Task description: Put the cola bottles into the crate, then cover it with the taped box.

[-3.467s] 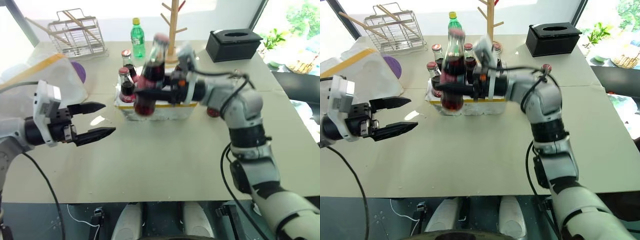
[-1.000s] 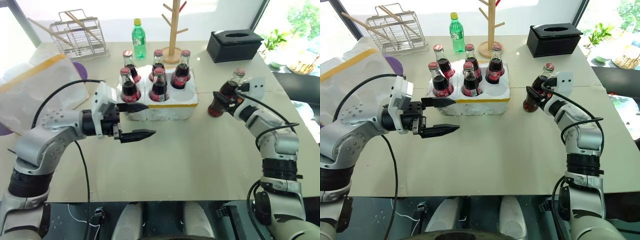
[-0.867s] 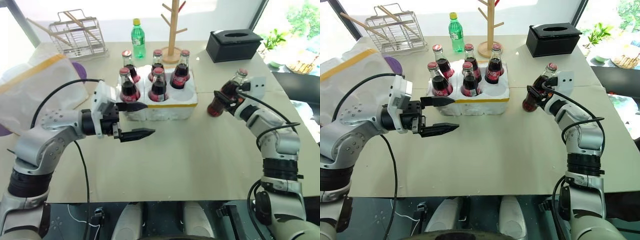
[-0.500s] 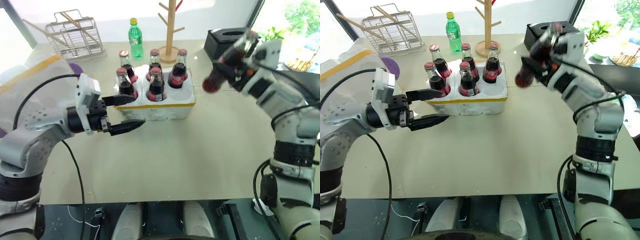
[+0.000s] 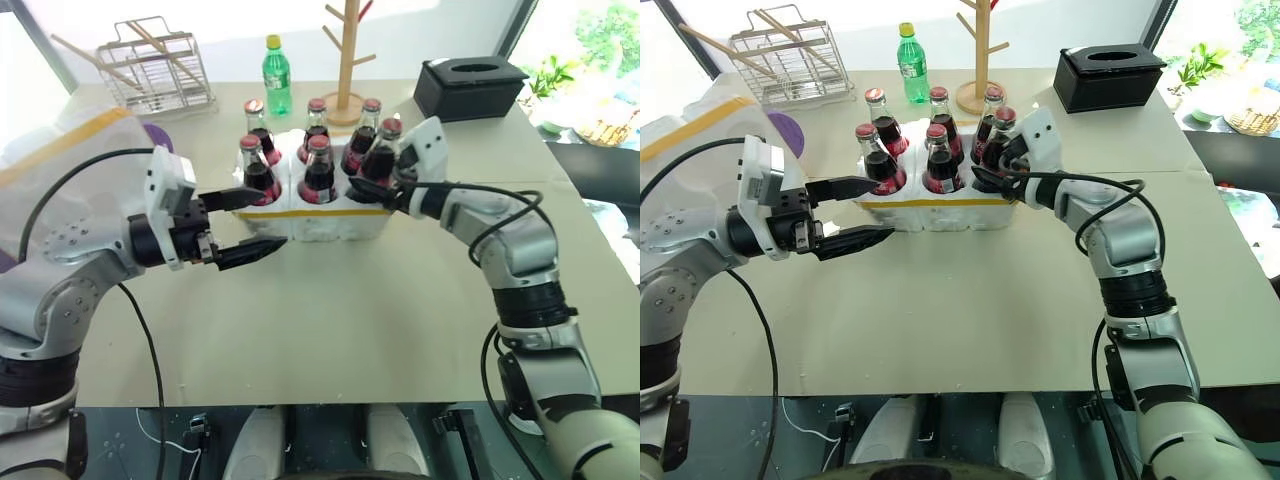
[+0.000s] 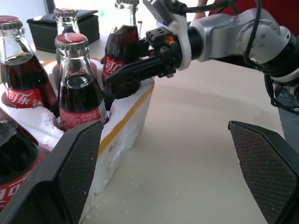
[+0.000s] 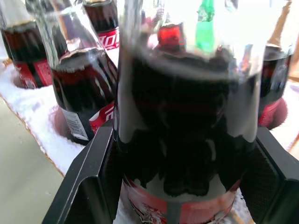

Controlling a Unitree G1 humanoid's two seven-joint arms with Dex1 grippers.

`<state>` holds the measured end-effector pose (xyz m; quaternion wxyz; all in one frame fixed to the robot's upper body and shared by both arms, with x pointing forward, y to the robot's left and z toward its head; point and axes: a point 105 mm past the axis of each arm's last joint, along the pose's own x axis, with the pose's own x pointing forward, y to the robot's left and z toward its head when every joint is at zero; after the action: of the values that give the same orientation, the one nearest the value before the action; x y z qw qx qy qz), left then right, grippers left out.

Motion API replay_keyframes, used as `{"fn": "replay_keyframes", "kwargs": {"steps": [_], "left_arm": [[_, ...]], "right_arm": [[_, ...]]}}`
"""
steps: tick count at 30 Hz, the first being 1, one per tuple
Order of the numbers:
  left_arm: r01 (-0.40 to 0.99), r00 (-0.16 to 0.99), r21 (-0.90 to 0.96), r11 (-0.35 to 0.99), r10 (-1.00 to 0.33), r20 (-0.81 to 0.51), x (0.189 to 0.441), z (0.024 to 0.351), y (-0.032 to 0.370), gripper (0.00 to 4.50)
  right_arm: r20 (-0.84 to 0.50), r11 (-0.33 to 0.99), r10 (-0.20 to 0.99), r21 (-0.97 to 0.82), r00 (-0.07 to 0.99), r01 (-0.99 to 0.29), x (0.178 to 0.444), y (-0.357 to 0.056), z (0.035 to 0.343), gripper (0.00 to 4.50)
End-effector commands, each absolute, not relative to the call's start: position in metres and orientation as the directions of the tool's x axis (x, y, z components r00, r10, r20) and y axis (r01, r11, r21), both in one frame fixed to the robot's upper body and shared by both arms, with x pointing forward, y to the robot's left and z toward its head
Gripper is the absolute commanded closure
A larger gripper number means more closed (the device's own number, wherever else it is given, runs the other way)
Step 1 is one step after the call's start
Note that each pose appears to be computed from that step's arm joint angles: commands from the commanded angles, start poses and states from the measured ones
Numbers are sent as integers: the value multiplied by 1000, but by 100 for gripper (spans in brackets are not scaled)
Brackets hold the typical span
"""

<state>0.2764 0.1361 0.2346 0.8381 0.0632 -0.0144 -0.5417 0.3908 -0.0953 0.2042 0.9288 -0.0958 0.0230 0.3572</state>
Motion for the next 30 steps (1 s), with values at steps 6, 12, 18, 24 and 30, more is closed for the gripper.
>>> {"fn": "replay_keyframes", "kwargs": {"steps": [6, 12, 18, 24, 30], "left_arm": [[889, 439, 183, 420, -895, -74, 270, 246, 148, 0], [827, 554, 201, 525, -822, -131, 241, 253, 186, 0], [708, 706, 233, 667, -677, -207, 212, 262, 236, 0], [566, 807, 284, 774, -448, -385, 183, 268, 323, 0], [523, 708, 353, 776, -165, -686, 166, 254, 421, 0]], "right_arm": [[-165, 684, 700, -125, 695, -719, 394, -85, 195, 5], [-9, 690, 718, -121, 696, -713, 370, -129, 257, 5], [-59, 647, 736, -233, 674, -726, 338, -173, 278, 5], [-74, 353, 923, -226, 377, -908, 281, -144, 299, 5], [-4, 168, 985, -166, 171, -972, 256, -119, 316, 5]]}}
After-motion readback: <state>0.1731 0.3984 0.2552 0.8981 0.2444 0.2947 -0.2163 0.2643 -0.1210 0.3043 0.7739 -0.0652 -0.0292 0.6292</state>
